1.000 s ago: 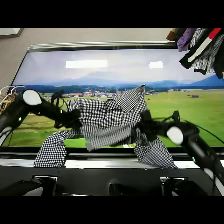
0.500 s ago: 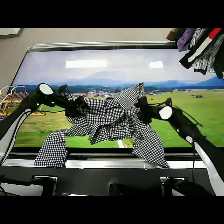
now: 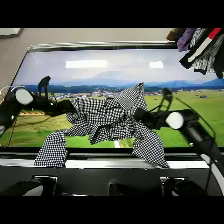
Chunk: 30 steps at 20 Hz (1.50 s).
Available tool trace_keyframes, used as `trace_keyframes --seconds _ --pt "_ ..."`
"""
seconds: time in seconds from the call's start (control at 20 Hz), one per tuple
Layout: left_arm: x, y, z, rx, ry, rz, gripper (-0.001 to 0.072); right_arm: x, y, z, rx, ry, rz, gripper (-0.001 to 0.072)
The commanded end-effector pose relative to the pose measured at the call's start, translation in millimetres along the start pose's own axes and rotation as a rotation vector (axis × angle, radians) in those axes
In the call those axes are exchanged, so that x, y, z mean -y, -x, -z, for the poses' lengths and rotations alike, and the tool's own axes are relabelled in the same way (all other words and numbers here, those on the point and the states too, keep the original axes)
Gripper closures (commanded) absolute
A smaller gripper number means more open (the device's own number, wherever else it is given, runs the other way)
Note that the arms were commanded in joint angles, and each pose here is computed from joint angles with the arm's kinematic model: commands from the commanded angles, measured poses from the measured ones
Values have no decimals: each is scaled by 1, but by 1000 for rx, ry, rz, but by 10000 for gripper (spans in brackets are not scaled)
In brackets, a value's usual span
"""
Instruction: Fold the clothes and pants, and hang the long-sleeved shirts on hangers.
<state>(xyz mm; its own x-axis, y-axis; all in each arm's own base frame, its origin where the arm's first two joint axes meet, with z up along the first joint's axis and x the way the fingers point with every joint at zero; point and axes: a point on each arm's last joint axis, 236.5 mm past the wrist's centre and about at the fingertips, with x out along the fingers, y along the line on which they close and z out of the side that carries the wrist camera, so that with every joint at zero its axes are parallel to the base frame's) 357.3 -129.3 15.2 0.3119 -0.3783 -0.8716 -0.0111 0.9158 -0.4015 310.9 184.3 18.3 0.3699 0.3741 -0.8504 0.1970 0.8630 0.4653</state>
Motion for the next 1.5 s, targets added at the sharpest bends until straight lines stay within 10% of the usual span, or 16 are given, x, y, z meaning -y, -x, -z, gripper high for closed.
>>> trace_keyframes --seconds 0.0,0.4,0.65,1.45 --pt "-9 -8 39 6 -41 -34 79 4 -39 29 -74 145 99 179" --pt "-3 -15 57 -47 -92 -31 85 17 -97 12 -36 173 133 204" --pt "24 -26 78 -97 -209 -5 85 17 -101 15 -46 150 127 669" --pt "46 -87 121 -209 -479 -50 98 8 -74 50 -180 26 106 669"
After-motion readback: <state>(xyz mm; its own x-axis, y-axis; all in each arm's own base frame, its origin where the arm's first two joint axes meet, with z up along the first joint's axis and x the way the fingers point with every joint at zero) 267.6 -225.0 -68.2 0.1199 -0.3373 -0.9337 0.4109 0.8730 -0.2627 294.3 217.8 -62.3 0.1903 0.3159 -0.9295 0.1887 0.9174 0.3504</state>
